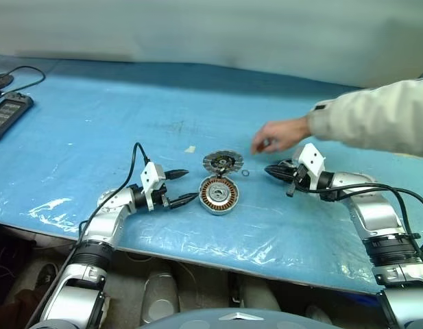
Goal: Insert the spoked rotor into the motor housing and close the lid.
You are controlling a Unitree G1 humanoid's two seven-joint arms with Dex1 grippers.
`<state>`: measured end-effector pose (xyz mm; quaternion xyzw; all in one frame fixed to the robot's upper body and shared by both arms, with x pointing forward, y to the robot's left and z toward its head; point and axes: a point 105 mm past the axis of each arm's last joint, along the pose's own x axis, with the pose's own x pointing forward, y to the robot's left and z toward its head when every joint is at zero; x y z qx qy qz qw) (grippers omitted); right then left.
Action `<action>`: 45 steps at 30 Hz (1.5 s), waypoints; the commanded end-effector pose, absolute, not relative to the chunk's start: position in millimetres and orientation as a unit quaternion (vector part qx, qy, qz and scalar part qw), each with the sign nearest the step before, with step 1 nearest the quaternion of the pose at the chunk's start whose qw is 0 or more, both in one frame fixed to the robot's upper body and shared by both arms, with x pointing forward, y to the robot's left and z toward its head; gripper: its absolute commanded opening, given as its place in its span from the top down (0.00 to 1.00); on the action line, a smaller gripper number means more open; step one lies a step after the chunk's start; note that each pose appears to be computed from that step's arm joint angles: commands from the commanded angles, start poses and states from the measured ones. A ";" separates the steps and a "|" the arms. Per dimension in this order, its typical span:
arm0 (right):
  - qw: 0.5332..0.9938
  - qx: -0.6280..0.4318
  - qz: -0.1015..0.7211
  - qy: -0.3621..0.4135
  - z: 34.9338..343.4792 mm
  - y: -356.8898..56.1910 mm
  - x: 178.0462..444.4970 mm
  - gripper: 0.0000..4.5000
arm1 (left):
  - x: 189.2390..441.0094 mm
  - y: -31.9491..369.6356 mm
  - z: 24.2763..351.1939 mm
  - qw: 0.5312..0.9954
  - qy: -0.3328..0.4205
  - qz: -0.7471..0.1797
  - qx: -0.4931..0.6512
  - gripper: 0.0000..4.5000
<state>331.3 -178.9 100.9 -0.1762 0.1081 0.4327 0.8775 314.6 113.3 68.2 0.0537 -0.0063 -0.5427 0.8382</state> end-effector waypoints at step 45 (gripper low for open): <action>0.871 -0.185 0.437 0.127 50.5 -149.0 359.0 0.62 | 310.6 114.9 70.5 0.833 -0.009 -0.549 0.073 0.09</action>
